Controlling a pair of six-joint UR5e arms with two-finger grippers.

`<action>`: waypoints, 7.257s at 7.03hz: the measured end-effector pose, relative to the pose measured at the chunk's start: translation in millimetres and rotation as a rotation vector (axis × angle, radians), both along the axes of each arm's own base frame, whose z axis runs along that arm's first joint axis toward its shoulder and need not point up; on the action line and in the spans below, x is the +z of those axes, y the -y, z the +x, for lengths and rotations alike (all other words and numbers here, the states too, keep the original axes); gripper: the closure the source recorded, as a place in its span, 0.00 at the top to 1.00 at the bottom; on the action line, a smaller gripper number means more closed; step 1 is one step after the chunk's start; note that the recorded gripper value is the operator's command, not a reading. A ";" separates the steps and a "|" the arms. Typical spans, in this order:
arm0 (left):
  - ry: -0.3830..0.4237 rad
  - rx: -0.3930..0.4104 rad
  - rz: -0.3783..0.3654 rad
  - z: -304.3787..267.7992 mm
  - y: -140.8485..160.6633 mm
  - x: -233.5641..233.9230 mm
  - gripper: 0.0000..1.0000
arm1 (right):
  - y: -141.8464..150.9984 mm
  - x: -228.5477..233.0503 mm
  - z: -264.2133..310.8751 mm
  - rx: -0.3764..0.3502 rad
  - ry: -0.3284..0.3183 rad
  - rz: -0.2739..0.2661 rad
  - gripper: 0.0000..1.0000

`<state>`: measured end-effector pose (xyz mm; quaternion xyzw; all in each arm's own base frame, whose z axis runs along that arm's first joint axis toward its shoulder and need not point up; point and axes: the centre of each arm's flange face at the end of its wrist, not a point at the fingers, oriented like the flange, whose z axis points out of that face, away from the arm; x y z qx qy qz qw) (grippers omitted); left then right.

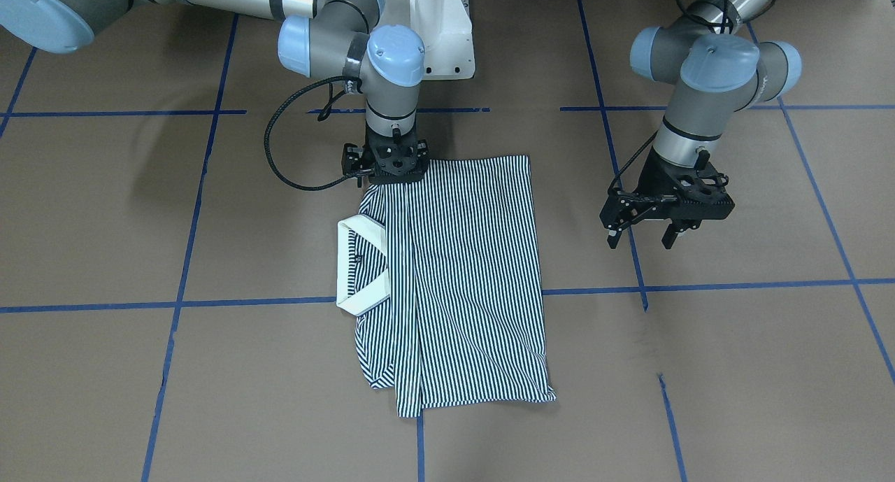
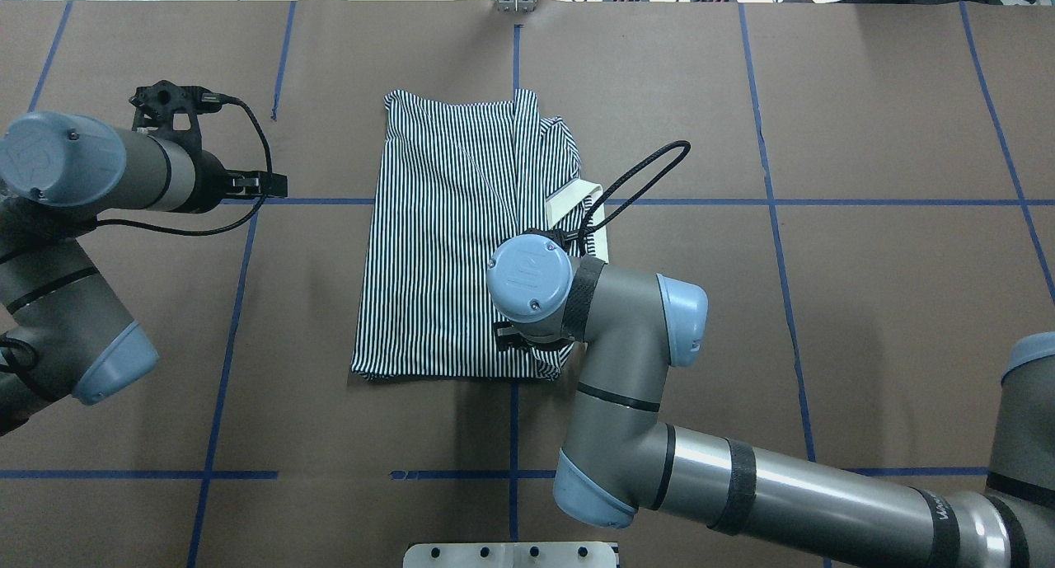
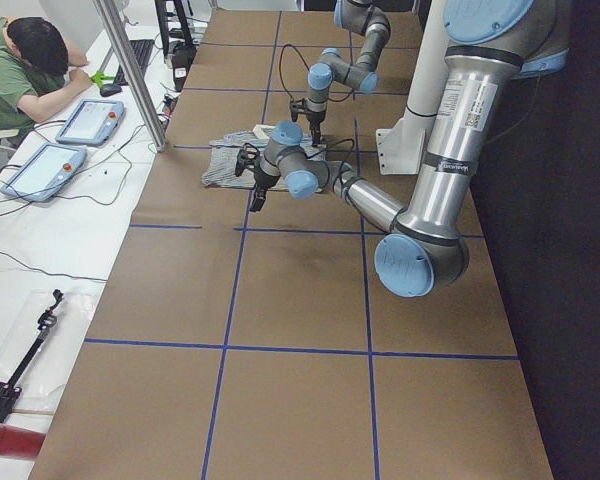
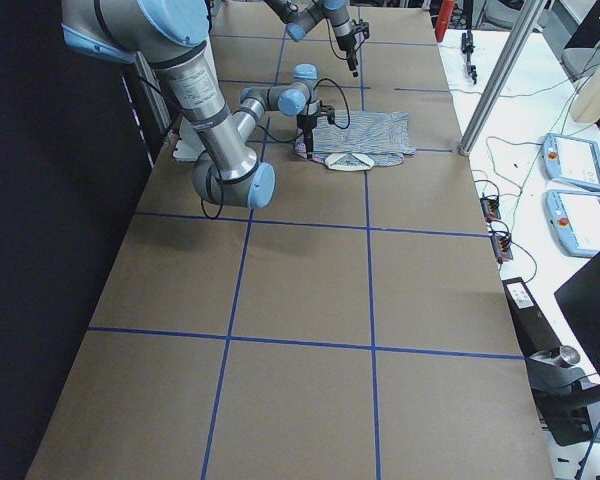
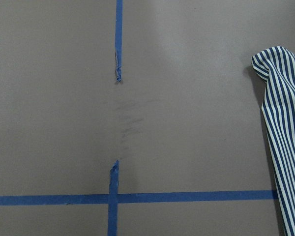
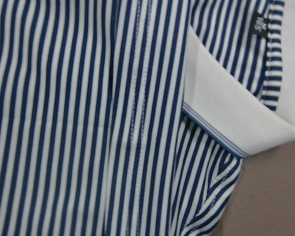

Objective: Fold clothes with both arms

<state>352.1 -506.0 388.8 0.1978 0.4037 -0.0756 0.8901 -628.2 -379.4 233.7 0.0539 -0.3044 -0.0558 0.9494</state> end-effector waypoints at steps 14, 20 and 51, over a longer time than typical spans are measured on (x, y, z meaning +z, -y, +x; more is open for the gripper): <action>-0.012 -0.002 0.009 -1.1 -1.1 -5.5 1.00 | 33.8 -27.6 5.3 -0.105 -0.118 0.078 1.00; -0.012 -0.002 0.005 -0.4 -1.2 -4.2 1.00 | 25.8 10.5 1.8 -0.133 -0.175 0.056 1.00; -0.056 0.020 -0.021 -16.0 -17.7 -14.2 1.00 | 291.3 -20.8 64.1 -0.065 -0.029 0.382 1.00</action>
